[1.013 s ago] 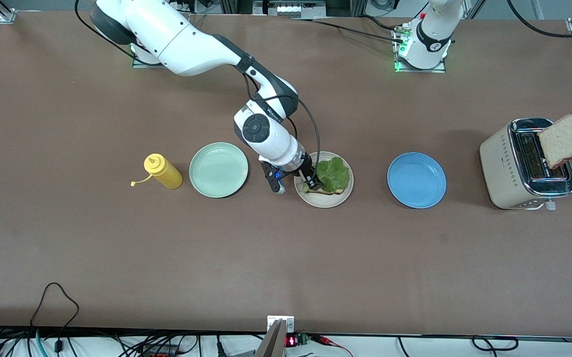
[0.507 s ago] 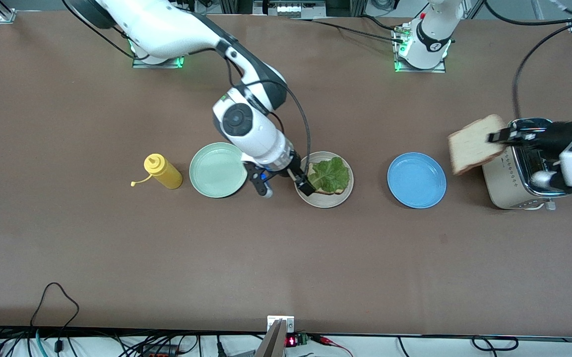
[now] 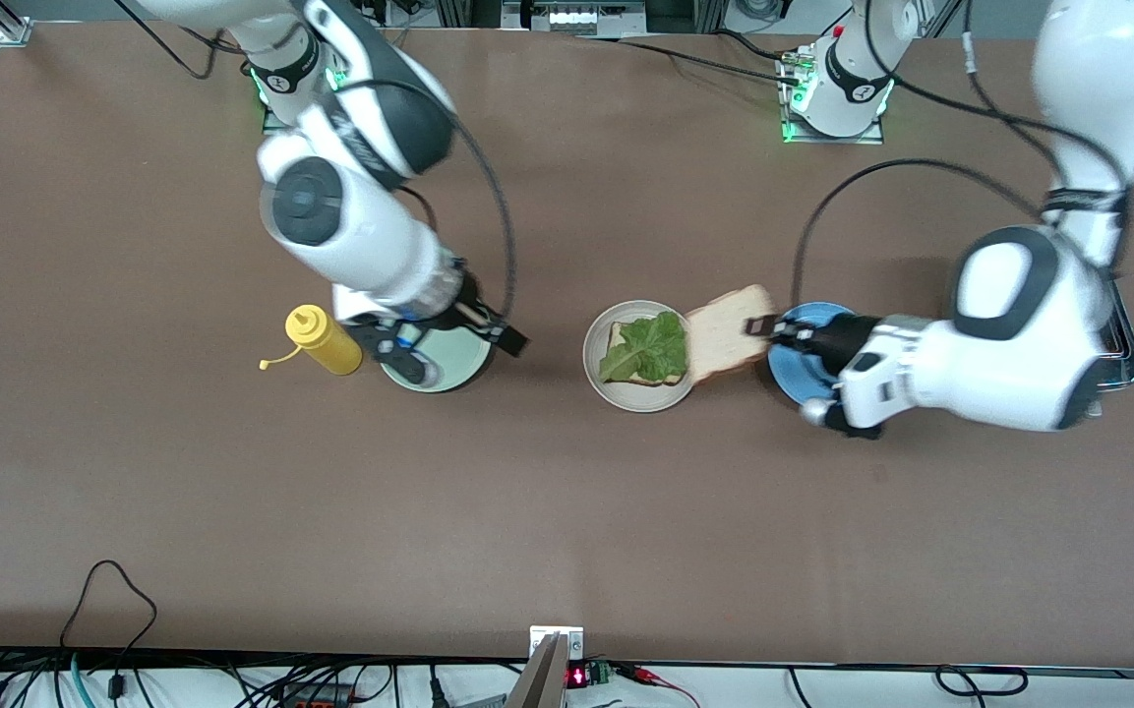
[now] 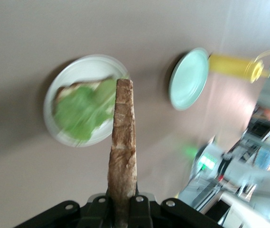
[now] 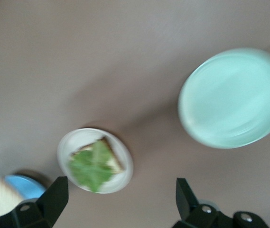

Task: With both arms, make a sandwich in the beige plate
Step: 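Carry the toast toward the beige plate while the right gripper withdraws, then lower the toast onto the lettuce and open the left gripper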

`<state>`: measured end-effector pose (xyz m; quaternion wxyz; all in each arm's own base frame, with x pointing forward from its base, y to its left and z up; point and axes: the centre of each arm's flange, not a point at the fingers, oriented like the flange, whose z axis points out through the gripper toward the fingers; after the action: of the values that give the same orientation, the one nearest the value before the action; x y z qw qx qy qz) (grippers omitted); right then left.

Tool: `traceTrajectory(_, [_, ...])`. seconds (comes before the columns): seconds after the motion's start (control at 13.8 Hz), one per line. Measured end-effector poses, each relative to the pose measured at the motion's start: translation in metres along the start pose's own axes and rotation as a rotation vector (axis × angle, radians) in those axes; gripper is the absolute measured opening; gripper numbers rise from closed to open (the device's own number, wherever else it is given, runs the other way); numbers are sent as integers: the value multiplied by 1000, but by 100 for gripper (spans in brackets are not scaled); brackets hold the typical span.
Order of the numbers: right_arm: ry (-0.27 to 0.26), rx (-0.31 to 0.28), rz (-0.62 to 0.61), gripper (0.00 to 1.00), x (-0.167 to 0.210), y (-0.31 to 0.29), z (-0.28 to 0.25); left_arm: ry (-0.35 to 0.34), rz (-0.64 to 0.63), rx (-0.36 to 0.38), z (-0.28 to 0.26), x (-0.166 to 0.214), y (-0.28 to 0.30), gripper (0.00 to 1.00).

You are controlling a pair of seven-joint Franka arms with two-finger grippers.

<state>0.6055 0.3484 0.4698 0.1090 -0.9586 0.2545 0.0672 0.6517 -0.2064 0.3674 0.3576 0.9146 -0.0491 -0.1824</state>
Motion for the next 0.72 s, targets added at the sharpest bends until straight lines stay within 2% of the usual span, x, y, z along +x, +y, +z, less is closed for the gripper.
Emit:
traceTrajectory(0.22, [-9,-63,-191,100,36,63,-69,45,-34,-14,67,13,-7,10])
traceTrajectory(0.51, [1,-119,-472,100,86,160,-147,22,-87,-70,111,20,-24,10])
traceTrajectory(0.72, [43,-170,-624,100,124,229,-186,-3,-93,-73,132,15,-21,10])
